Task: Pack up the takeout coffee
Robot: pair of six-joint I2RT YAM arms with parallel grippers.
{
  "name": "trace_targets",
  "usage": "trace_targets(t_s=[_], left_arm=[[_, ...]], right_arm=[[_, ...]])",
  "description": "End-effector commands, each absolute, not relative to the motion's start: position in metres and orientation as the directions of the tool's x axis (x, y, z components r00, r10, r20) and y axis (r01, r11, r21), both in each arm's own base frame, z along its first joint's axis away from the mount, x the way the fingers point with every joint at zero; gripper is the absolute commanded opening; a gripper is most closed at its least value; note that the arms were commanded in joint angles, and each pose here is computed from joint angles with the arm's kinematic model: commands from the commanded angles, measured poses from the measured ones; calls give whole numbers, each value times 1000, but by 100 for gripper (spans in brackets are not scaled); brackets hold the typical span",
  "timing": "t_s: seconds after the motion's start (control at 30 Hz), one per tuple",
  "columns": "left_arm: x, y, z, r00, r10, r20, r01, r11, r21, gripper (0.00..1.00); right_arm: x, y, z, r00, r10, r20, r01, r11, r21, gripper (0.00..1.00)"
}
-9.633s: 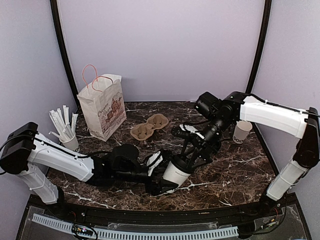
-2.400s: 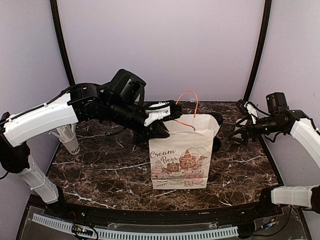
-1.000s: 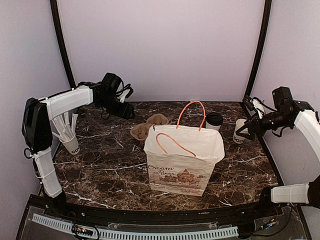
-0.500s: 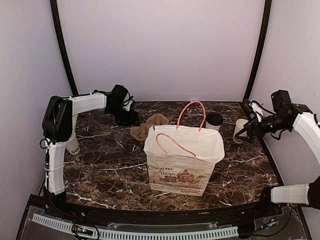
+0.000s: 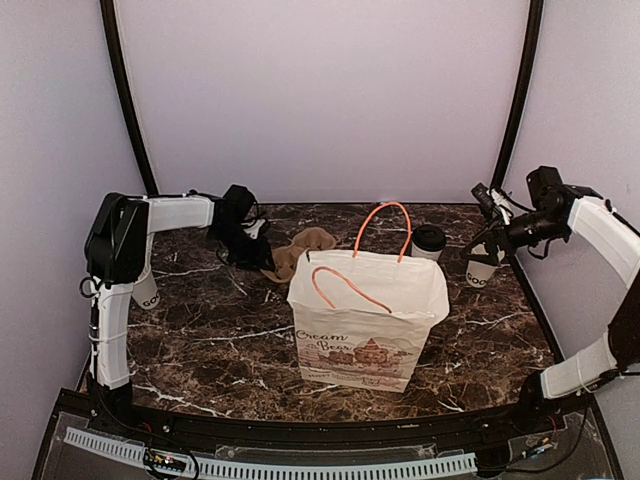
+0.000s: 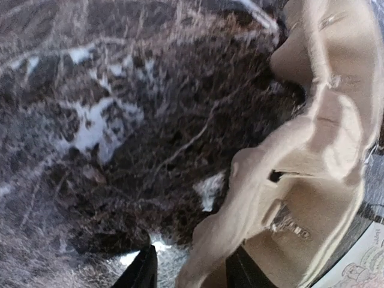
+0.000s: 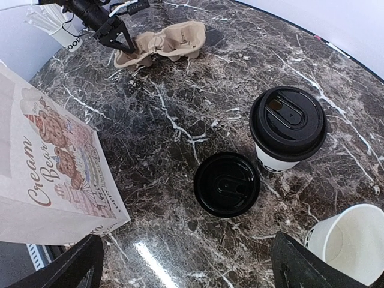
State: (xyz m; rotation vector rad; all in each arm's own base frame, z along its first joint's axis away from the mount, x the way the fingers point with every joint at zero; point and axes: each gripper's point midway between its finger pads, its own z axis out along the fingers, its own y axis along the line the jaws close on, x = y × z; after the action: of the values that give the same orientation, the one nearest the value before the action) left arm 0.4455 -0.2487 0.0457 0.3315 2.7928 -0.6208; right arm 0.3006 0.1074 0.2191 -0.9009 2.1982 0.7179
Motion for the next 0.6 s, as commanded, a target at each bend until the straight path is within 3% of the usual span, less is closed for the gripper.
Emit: trace_targets(t_s=[0.0,0.2,0.57], left_arm=[[417,-244,51,-941,226,-250,309,878,-367,38],[387,-226,69,-931,265,-249,336,890,-308,31],[281,-172,53,-948,301,-101,317,912,-259,22]], right_arm=[[305,114,233,-510,-380,-772,-785,573,236,99],[304,113,235,-497,-383,-779,-785,581,216,99],[306,109,223,-508,-397,-764,-775,598,205,99]])
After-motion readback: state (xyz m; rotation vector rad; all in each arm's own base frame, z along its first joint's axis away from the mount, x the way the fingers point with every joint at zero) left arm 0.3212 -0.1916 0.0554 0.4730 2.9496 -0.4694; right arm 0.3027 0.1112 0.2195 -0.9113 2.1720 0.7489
